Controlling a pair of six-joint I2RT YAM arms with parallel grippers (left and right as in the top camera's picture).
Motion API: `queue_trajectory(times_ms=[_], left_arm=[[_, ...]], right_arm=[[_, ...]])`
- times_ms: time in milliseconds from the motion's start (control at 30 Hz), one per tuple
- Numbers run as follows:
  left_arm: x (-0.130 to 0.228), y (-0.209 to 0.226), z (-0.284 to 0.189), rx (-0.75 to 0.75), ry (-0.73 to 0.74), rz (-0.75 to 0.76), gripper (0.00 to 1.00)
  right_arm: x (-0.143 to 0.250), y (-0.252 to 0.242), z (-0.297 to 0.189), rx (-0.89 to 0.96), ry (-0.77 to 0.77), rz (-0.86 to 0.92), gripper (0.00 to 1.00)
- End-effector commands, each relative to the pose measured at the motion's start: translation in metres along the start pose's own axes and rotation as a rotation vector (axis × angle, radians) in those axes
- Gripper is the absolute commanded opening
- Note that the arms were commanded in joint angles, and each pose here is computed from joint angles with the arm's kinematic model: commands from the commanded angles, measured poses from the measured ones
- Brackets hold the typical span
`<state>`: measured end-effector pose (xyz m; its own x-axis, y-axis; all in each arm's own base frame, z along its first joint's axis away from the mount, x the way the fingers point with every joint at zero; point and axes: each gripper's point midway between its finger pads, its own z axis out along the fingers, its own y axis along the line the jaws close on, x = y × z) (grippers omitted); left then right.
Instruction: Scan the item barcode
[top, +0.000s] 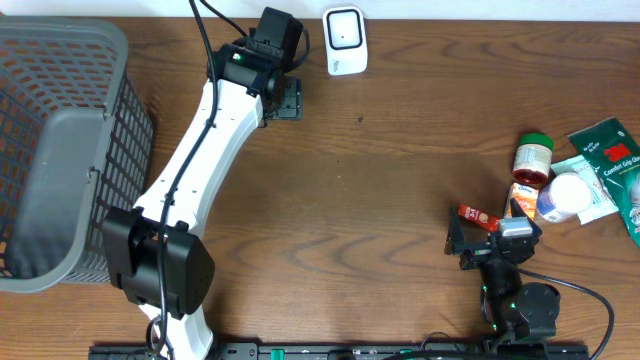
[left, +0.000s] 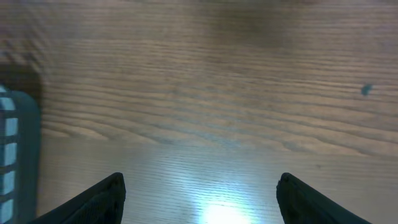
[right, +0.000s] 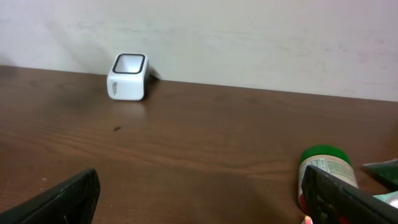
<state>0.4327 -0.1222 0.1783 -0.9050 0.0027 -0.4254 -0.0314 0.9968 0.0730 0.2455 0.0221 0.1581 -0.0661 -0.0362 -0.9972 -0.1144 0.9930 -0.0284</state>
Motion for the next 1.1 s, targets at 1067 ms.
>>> queue_trajectory(times_ms=[1067], left_arm=[[0.121, 0.199, -0.253, -0.082, -0.294, -0.503, 0.78]], right_arm=[[0.0, -0.003, 0.0, 0.01, 0.0, -0.004, 0.99]])
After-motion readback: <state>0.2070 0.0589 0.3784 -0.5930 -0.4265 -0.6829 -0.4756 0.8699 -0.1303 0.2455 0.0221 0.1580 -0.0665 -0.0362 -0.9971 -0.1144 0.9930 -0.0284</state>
